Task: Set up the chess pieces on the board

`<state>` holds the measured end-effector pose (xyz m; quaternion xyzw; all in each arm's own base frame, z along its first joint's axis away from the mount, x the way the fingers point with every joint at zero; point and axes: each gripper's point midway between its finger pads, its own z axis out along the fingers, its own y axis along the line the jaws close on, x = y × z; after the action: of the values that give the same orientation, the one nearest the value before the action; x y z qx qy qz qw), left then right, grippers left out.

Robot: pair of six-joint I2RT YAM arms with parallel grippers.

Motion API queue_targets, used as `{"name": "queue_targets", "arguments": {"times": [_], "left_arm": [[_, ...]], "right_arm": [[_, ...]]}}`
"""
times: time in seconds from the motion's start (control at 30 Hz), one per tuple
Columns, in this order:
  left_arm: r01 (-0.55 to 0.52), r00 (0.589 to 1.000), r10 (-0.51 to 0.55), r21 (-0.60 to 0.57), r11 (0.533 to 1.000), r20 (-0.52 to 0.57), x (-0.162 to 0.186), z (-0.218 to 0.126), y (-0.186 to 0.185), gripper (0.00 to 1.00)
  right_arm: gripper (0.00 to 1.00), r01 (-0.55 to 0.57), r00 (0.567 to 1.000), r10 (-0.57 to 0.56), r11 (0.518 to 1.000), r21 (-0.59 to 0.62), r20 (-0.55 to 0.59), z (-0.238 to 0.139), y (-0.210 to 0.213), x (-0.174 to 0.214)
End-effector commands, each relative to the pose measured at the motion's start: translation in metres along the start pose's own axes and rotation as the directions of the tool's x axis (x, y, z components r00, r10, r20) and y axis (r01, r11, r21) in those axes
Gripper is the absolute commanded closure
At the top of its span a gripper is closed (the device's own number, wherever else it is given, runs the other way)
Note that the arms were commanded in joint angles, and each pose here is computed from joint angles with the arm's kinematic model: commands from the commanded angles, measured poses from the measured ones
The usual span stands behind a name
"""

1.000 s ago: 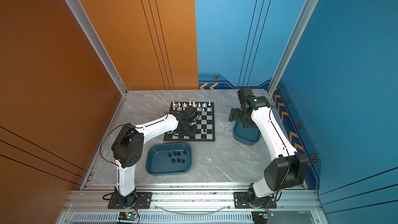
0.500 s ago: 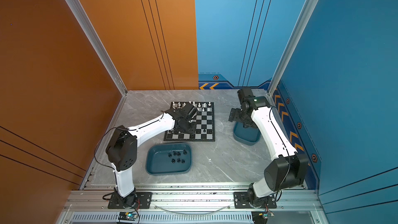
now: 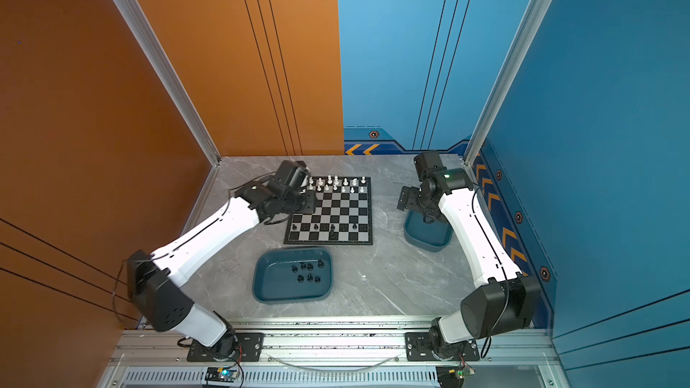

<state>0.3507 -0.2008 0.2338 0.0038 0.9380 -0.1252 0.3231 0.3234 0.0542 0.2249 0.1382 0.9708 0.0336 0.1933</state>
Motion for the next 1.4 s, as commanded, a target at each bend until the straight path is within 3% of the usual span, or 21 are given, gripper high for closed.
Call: {"name": "queue_targets", "arguments": {"times": [0.0,0.27,0.37,0.57,0.8,1.17,1.37], "left_arm": [[0.064,0.997,-0.068,-0.155,0.986,-0.026,0.030,-0.016,0.056,0.54],[0.244,0.966,-0.259,-0.242,0.939,-0.030,0.121,-0.035,0.121,0.52],[0.269,0.956,-0.289,-0.241,0.933,-0.052,0.146,-0.032,0.122,0.52],[0.210,0.962,-0.242,-0.221,0.952,-0.126,0.175,-0.014,0.101,0.51],[0.153,0.965,-0.186,-0.177,0.972,-0.184,0.187,0.011,0.071,0.52],[-0.059,0.963,0.037,-0.073,0.996,-0.268,0.162,0.041,0.003,0.51],[-0.113,0.947,0.103,-0.015,0.994,-0.304,0.159,0.054,-0.028,0.52]], "right_arm": [[0.00,0.036,0.999,-0.035,0.998,-0.042,0.026,-0.012,0.013,0.002],[0.00,0.109,0.994,-0.108,0.990,-0.084,0.017,-0.009,0.044,0.012],[0.00,0.138,0.990,-0.138,0.986,-0.089,0.010,-0.006,0.055,0.015],[0.00,0.172,0.985,-0.173,0.981,-0.094,0.001,-0.003,0.070,0.023],[0.00,0.183,0.983,-0.183,0.979,-0.087,0.007,-0.006,0.072,0.028],[0.00,0.158,0.987,-0.157,0.986,-0.058,0.018,-0.011,0.059,0.035],[0.00,0.142,0.990,-0.142,0.989,-0.036,0.025,-0.015,0.048,0.039]]}}
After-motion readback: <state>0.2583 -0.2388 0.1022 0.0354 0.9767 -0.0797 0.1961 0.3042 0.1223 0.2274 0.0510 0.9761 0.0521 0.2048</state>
